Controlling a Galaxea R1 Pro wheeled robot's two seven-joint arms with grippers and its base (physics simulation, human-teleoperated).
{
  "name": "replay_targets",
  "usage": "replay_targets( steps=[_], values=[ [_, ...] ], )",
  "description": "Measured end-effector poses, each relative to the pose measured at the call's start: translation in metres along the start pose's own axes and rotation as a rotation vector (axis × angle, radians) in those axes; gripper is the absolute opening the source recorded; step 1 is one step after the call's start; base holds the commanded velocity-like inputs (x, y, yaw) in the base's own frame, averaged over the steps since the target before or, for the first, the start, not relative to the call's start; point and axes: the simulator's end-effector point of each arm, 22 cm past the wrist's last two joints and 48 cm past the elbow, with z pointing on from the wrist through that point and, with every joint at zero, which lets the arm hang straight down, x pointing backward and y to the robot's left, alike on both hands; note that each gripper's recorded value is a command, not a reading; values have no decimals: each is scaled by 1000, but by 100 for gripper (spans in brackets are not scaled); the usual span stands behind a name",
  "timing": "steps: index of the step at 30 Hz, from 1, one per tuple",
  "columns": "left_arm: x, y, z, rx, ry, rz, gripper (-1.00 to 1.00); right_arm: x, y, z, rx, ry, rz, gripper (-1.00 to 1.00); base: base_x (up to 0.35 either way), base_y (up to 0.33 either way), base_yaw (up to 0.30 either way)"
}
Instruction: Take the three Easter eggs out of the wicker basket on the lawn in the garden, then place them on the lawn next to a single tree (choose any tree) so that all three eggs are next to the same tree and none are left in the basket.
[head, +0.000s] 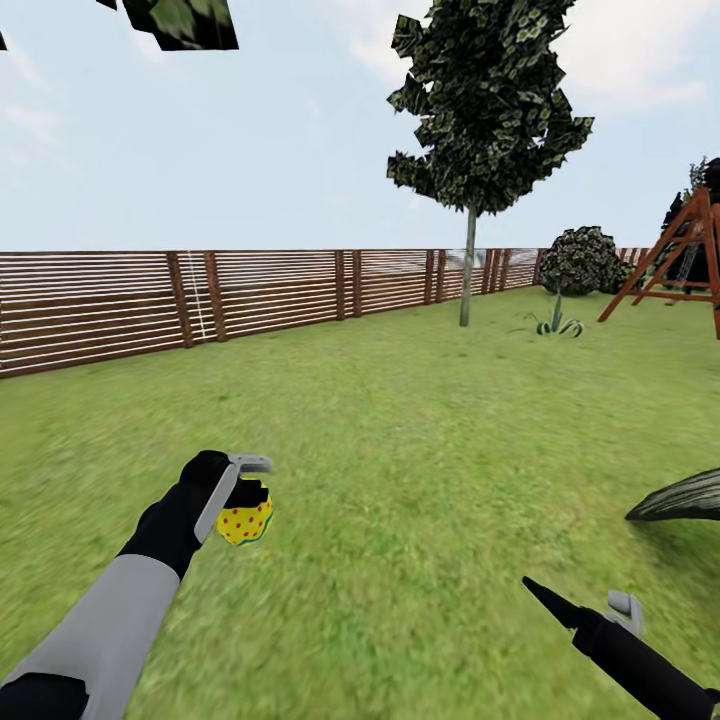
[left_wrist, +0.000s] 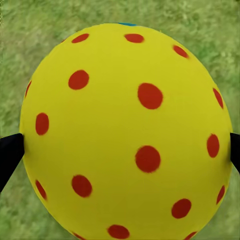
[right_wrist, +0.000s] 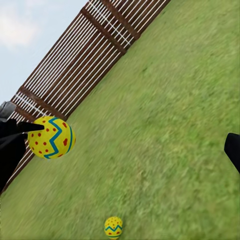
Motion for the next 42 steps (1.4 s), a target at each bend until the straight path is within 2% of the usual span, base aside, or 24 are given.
replay_targets(
  steps=[16,42],
  values=[
    [-1,0,-2,0,-4,0,-100,-1,1,-1,-1,-2,-3,100,309,0,125],
    [-9,1,-14,1,-28,-2,-100,-6,9,-2,-15,-13,-16,100,308,0,240]
  ],
)
